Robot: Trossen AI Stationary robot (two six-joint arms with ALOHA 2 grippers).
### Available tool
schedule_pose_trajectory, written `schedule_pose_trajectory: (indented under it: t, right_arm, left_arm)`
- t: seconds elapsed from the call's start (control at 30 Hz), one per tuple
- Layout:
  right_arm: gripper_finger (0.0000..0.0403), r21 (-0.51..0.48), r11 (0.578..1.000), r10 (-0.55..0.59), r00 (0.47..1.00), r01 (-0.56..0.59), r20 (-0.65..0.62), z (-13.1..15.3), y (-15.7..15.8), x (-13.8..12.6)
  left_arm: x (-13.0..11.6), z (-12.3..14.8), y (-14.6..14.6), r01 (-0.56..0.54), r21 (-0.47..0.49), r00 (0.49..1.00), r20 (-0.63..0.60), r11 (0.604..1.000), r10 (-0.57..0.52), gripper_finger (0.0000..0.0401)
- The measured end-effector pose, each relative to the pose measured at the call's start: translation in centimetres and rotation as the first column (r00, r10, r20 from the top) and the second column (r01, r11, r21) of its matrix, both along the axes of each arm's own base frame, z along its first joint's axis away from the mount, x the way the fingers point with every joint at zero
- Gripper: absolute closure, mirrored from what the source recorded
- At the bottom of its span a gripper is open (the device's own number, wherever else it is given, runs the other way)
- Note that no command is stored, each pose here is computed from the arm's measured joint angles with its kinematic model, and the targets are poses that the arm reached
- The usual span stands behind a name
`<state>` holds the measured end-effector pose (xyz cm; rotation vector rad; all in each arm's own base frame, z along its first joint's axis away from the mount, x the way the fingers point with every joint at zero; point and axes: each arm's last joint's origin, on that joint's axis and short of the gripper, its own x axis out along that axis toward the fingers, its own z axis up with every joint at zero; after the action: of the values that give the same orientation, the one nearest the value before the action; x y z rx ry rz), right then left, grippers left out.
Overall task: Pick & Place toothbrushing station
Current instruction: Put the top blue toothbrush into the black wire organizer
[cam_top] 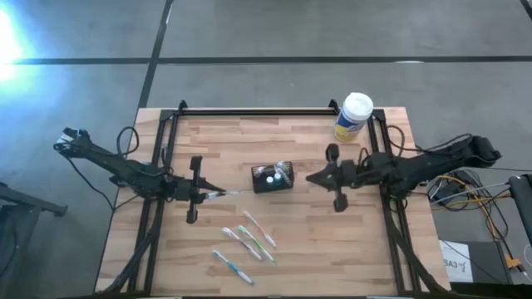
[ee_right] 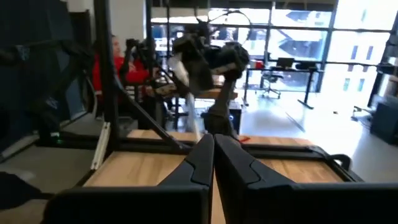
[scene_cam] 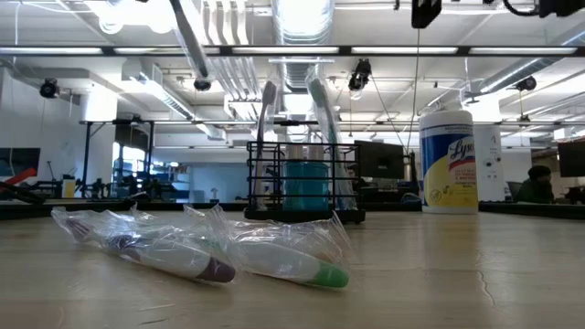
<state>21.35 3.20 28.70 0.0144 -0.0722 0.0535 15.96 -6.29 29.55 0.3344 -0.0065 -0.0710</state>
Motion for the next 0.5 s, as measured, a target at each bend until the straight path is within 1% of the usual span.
schedule_pose_trajectory:
  t: [0.07,0.17,0.33,0.4,0.5]
  right_arm:
    - [0.0394,0.010,1.000,-0.002,1.000,0.002,0.016,-0.2,-0.6,-0.8]
    - [0.0394,0.035,0.999,0.003,0.999,-0.004,0.035,-0.8,-1.3,-2.1]
    - [0.0394,0.073,0.997,-0.008,1.000,0.006,0.019,-3.1,-1.9,-3.6]
    - [0.0394,0.081,0.997,-0.010,0.999,0.006,0.043,-3.8,-1.9,-4.0]
    - [0.0394,0.087,0.996,-0.004,0.997,-0.003,0.078,-5.0,-1.9,-4.6]
  left_arm:
    - [-0.2,-0.1,0.1,0.000,-0.003,1.000,-0.013,1.000,0.000,0.0385]
    - [-0.4,-0.4,0.3,-0.005,-0.035,0.999,-0.047,0.999,0.003,0.0385]
    - [-0.5,-0.8,0.2,0.024,-0.068,0.996,-0.081,0.997,-0.029,0.0385]
    - [-0.1,-1.1,0.1,0.039,-0.085,0.996,-0.071,0.996,-0.045,0.0385]
    - [0.9,-1.7,0.0,0.074,-0.125,0.997,-0.014,0.989,-0.076,0.0385]
